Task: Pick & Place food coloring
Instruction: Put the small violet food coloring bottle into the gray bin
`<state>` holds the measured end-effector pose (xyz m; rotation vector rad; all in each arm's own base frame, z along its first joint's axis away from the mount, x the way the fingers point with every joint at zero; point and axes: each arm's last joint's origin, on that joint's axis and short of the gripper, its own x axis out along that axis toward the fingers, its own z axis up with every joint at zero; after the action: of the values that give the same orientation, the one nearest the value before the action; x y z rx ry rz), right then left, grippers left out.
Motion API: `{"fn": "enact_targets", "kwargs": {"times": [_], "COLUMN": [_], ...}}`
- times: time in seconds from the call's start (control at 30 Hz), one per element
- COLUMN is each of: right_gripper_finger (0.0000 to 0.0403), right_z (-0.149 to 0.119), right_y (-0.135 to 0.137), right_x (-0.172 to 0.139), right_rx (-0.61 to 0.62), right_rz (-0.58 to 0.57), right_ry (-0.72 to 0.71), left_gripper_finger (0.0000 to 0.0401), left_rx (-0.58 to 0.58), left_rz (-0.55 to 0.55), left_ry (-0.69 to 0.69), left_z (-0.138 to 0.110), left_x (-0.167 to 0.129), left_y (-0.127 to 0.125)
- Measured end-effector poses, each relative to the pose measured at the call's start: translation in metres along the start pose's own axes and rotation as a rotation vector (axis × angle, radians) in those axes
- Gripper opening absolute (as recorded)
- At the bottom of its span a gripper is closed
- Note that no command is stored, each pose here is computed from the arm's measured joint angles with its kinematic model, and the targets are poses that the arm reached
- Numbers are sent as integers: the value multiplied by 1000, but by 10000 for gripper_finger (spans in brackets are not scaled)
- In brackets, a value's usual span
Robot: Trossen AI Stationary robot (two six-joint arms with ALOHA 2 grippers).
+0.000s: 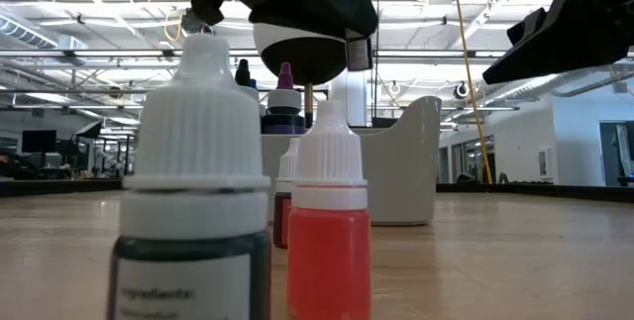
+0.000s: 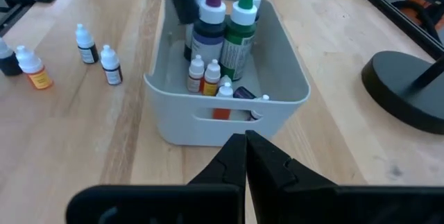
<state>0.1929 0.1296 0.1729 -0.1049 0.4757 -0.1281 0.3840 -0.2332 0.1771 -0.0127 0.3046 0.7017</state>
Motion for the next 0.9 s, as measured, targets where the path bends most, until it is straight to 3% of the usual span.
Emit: {"fn": "enact_targets", "kwargs": {"times": [0.2, 0.37, 0.5, 0.67, 0.73, 0.83, 0.9], "right_gripper_finger": [0, 0, 0, 0, 0, 0, 0], "right_z": [0, 0, 0, 0, 0, 1, 1], "right_y": [0, 0, 0, 1, 1, 0, -2], "right_x": [0, 0, 0, 0, 1, 1, 2], "right_rx": [-13, -17, -17, -24, -24, -22, -16], "right_rz": [0, 0, 0, 42, 47, 42, 36], "right_ry": [1, 0, 0, 15, 16, 17, 15], "left_gripper_finger": [67, 67, 67, 67, 67, 64, 63], "left_rx": [41, 214, 435, 736, 747, 664, 597], "left_rz": [7, -125, -349, -729, -882, -1103, -1153], "left_ry": [48, 138, 160, 158, 160, 180, 199], "left_z": [6, 18, 51, 101, 117, 134, 138], "left_x": [24, 41, 39, 37, 41, 63, 82], "left_y": [8, 13, 25, 64, 84, 114, 130]}}
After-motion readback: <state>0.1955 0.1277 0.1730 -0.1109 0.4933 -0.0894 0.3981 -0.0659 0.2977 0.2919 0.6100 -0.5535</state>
